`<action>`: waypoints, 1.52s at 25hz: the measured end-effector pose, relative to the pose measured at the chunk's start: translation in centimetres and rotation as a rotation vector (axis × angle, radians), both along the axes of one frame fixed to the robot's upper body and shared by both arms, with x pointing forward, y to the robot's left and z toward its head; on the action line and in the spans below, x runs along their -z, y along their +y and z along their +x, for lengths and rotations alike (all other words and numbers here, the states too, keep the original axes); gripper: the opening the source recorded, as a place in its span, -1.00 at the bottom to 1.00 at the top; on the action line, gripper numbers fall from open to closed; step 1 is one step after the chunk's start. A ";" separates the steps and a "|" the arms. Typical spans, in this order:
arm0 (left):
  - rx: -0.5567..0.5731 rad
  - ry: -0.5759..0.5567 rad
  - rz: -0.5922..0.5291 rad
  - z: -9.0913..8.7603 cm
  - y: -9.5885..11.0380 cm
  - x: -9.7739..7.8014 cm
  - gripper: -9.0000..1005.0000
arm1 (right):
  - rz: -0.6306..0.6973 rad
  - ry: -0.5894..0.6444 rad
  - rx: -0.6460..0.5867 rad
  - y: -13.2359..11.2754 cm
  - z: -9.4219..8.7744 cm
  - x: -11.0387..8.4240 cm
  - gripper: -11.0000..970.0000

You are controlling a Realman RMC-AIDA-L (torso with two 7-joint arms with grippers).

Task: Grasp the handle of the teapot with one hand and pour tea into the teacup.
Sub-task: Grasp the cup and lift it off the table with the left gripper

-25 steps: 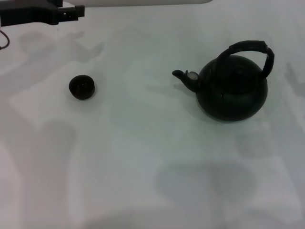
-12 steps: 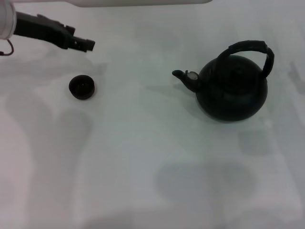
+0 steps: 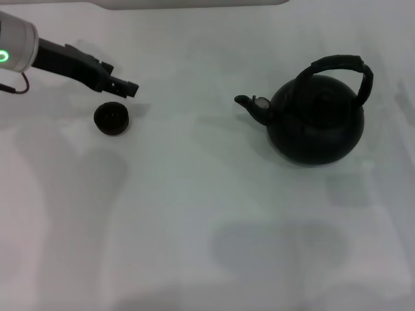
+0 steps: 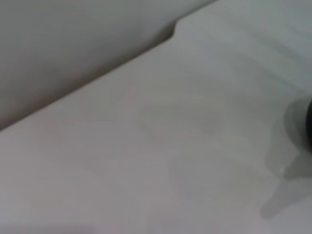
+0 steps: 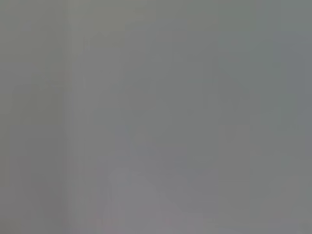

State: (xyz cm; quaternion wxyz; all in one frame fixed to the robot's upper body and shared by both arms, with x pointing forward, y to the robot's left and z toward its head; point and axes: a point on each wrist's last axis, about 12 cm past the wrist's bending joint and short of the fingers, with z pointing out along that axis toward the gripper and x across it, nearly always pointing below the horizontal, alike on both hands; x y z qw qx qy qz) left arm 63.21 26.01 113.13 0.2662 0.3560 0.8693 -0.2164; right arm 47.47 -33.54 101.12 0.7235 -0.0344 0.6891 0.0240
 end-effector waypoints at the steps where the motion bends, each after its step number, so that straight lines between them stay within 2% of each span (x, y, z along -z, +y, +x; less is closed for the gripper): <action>1: 0.000 0.004 0.005 0.0 0.0 0.1 0.57 | 0.000 0.000 0.000 0.0 0.0 0.0 0.81; 23: 0.009 0.051 0.088 -0.2 -0.8 2.3 0.56 | 0.001 0.009 0.005 0.0 0.0 0.1 0.81; 38: 0.010 0.057 0.103 -0.2 -0.7 2.5 0.57 | 0.001 0.008 0.004 0.0 0.1 0.1 0.81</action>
